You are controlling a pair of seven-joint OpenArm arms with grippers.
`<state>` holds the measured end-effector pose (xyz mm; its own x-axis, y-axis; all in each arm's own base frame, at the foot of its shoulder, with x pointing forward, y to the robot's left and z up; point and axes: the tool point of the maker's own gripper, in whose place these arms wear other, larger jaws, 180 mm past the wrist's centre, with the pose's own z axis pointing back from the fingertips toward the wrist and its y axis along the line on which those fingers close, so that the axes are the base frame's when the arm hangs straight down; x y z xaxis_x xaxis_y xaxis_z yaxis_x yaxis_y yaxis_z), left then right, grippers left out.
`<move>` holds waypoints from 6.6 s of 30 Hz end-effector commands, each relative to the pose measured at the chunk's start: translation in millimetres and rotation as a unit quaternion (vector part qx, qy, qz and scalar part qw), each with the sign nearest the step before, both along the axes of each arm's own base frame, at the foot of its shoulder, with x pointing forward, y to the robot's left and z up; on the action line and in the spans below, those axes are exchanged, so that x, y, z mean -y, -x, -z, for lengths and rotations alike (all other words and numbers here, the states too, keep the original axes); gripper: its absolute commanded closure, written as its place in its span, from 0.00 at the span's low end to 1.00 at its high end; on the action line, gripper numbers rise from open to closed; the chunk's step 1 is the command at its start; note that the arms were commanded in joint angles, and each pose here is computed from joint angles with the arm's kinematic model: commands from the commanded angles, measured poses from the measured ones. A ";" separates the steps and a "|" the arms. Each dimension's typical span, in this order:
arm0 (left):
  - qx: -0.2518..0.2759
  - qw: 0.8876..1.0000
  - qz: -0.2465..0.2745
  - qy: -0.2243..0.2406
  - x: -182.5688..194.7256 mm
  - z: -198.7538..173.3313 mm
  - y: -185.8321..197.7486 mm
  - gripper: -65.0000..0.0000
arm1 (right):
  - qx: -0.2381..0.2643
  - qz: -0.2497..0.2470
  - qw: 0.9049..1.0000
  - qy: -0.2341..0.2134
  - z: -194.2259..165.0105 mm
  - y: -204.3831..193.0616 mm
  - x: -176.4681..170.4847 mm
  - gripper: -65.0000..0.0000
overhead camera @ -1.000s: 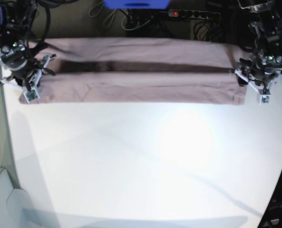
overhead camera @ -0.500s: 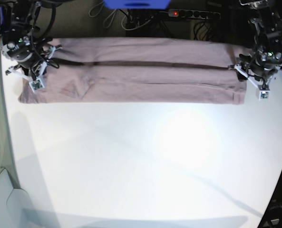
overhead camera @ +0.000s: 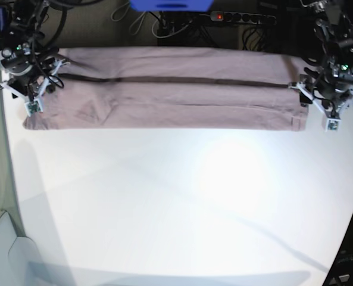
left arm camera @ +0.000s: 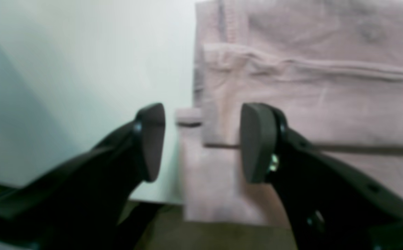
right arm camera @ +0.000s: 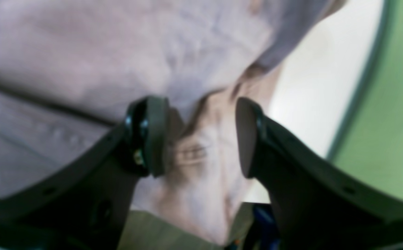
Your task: Layout the t-shirt on the table in an organized manner, then fold the t-shirt properly
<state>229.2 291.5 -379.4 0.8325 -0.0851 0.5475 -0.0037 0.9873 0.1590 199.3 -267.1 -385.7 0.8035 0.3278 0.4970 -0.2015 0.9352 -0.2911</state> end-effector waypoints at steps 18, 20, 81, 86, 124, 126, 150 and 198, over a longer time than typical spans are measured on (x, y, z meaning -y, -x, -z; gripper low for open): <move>0.007 0.999 -0.002 0.044 -0.7 11.3 -7.0 0.34 | 0.024 -0.059 0.998 -0.011 -10.2 -19.2 -38.7 0.51; 0.009 0.999 0.002 0.053 2.4 11.3 -7.9 0.34 | 0.023 -0.059 0.998 -0.011 -9.7 -19.0 -38.7 0.51; 0.136 0.988 0.047 0.049 39.4 -46.9 -58.7 1.00 | 0.011 -0.057 0.998 -0.022 2.3 -18.1 -38.2 0.52; 0.128 0.985 0.105 0.055 80.2 -52.6 -68.9 1.00 | 0.015 -0.057 0.998 -0.021 0.3 -21.7 -38.2 0.52; 0.068 0.896 0.419 0.130 393.9 -23.4 -3.2 1.00 | 0.032 -0.059 0.998 -0.012 -9.8 -37.4 -33.4 0.52; 0.060 0.896 0.420 0.132 395.4 -16.5 -1.0 1.00 | 0.032 -0.059 0.998 -0.012 -9.8 -37.4 -33.4 0.52; 0.068 0.875 0.454 0.149 407.7 -26.3 20.1 0.61 | 0.032 -0.058 0.998 -0.010 -10.3 -37.3 -32.2 0.51; -0.014 0.953 0.246 0.178 253.0 50.1 -28.3 0.20 | -0.094 0.095 0.990 -0.047 53.3 -17.2 53.3 0.66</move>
